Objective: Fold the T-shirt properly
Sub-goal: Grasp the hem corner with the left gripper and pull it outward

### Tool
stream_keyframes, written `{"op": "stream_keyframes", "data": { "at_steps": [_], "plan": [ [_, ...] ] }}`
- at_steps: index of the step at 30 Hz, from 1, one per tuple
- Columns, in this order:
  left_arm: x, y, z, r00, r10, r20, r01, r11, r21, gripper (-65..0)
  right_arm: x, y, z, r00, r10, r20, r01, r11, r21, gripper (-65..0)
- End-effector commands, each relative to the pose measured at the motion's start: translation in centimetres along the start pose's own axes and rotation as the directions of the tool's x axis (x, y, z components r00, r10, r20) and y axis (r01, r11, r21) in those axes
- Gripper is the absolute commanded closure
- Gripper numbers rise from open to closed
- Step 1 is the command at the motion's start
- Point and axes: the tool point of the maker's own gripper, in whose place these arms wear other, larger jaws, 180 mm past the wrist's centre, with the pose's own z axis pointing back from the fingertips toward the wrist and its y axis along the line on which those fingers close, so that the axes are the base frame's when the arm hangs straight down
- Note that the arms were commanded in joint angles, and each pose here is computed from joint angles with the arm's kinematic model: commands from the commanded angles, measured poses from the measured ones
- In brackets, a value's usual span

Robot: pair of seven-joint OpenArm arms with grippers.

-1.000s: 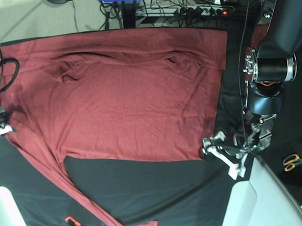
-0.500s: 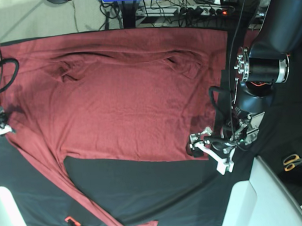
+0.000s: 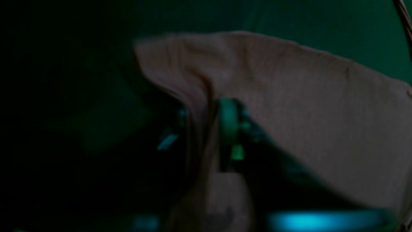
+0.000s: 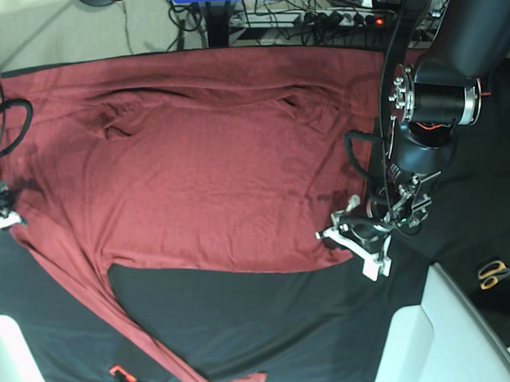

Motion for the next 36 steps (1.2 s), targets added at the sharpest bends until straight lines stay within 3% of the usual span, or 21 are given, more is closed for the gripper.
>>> {"op": "stream_keyframes", "data": {
  "at_steps": [1,8,14,18,31,36],
  "plan": [
    [-2.8,0.3,0.0,0.992,-0.026,-0.125,0.028,0.999,0.016,0.0,3.1,-0.6,0.3,0.997,0.002,0.073,-0.001,1.0,-0.007,-0.3],
    [-2.0,1.2,0.5,0.991,-0.032,-0.129,0.037,0.999,0.03,0.0,3.1,-0.6,0.3,0.997,0.002,0.073,-0.001,1.0,-0.007,-0.3],
    [0.1,1.1,2.1,0.984,-0.119,-0.135,0.122,0.992,0.015,0.0,3.2,-0.7,0.3,0.997,0.003,0.075,-0.002,1.0,-0.008,-0.3],
    [0.9,2.1,3.9,0.989,-0.089,-0.118,0.092,0.995,0.026,0.0,3.3,-0.7,0.3,0.997,0.004,0.078,-0.003,1.0,-0.008,-0.3],
    [-0.6,1.4,4.3,0.985,-0.12,-0.126,0.123,0.992,0.015,0.0,4.3,-0.5,0.5,0.995,0.014,0.1,-0.014,1.0,-0.005,-0.2],
    [-0.9,2.1,4.2,0.983,-0.11,-0.144,0.121,0.991,0.066,0.0,2.9,-0.6,0.4,1.0,0.016,0.014,-0.016,1.0,-0.006,-0.2]
  ]
}}
